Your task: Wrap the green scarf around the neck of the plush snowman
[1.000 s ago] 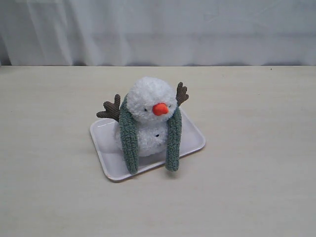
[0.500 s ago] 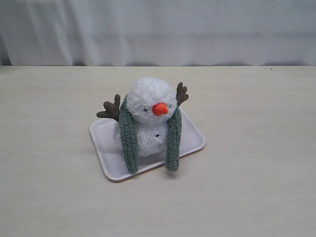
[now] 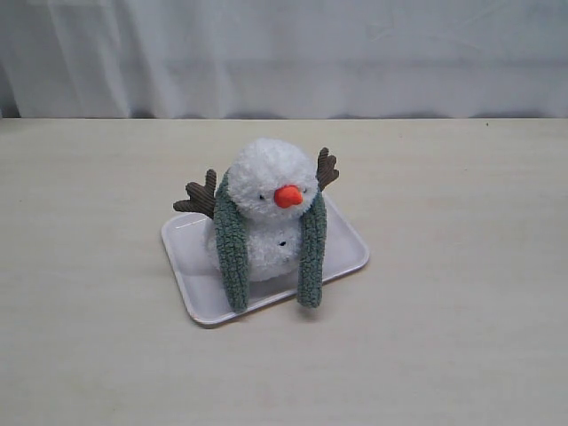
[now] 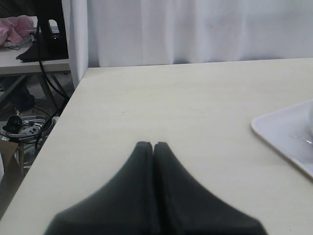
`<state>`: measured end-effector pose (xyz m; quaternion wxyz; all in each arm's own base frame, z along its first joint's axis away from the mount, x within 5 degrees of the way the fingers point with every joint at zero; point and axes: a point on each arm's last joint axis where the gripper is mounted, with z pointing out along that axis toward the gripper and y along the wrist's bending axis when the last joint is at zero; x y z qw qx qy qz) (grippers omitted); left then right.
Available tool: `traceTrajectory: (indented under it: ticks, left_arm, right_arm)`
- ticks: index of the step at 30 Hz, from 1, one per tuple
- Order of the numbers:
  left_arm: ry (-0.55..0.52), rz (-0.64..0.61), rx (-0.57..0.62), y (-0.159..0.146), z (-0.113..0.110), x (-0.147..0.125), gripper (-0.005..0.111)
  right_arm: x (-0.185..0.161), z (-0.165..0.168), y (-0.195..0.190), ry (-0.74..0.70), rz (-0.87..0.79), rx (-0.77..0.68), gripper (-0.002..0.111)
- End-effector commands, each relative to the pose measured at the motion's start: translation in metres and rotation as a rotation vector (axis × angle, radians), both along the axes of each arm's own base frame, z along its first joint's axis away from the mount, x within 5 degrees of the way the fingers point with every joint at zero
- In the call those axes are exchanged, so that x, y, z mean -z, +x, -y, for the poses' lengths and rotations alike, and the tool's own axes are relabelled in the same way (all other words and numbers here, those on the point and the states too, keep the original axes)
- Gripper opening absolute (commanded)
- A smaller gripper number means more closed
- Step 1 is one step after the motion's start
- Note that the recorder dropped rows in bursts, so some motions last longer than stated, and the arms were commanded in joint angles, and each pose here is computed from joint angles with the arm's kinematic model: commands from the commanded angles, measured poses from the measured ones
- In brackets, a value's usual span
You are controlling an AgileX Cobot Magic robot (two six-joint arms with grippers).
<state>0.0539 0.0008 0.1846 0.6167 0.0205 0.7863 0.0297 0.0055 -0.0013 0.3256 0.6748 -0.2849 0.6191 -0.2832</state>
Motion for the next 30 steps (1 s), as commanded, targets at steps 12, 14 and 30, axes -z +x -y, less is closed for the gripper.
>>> traceTrajectory:
  ticks: [12,14,30]
  left_arm:
    - [-0.006,0.005,0.0,0.0,0.0,0.0,0.0]
    - [-0.006,0.005,0.0,0.0,0.0,0.0,0.0]
    - [-0.006,0.005,0.0,0.0,0.0,0.0,0.0]
  right_arm:
    - [0.098,-0.001,0.038,-0.043,-0.279,0.016,0.004]
    - [0.105,-0.001,0.04,-0.044,-0.299,0.016,0.004]
    - [0.138,-0.001,0.044,-0.049,-0.394,0.014,0.004]
